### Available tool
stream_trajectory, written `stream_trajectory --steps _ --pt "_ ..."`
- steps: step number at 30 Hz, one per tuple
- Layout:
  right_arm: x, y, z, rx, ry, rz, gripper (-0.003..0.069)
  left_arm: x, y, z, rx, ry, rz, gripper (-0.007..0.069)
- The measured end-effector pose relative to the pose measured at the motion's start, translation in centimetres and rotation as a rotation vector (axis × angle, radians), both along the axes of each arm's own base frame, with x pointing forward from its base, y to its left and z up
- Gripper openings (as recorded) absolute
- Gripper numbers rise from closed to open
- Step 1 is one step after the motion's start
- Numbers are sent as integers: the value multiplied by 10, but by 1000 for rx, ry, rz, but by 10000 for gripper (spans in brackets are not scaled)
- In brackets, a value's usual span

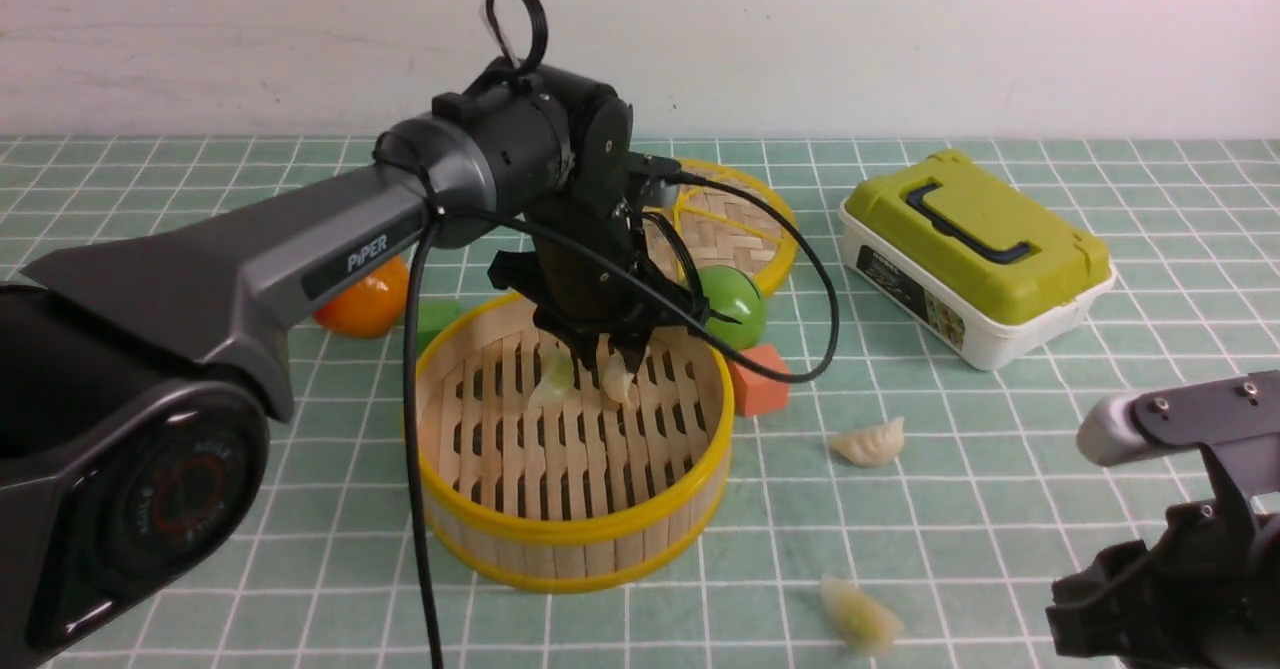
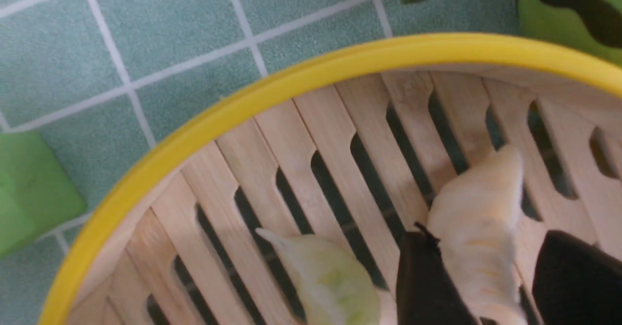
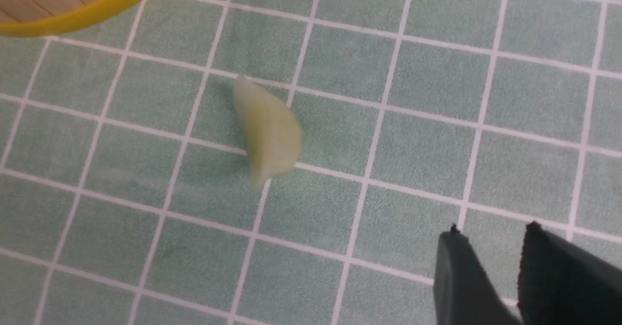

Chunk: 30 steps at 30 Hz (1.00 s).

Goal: Put the dumplings into the steamer on the table with the blue tablecloth.
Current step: 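Place the dumpling into the bamboo steamer basket with the left gripper, then reach for and grasp a dumpling lying on the table beside the steamer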

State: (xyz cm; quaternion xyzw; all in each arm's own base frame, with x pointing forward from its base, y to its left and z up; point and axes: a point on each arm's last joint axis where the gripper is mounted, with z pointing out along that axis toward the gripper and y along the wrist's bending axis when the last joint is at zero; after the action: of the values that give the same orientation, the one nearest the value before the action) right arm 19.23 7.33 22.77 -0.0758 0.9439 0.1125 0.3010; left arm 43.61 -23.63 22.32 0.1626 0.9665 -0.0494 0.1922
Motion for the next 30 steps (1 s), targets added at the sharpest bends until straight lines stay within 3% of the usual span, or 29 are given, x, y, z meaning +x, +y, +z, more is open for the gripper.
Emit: stream_trajectory --steps 5,8,15,22,24,28,30 --pt "24 10 17 -3 40 16 351 -2 5 52 27 -51 -16 318" --pt "54 23 27 35 46 5 443 -20 17 128 -28 -206 -17 257" --pt "98 48 6 80 221 8 492 -110 67 257 -150 -444 -8 90" --pt "99 76 -25 20 306 185 492 -195 114 260 -131 -405 8 37" --pt "100 88 -42 -22 317 238 492 -220 130 236 -100 -358 34 35" --pt "98 97 -65 -107 347 305 466 -261 164 204 -68 -424 133 35" --pt "98 99 -66 -133 347 330 414 -282 182 181 -45 -462 208 35"
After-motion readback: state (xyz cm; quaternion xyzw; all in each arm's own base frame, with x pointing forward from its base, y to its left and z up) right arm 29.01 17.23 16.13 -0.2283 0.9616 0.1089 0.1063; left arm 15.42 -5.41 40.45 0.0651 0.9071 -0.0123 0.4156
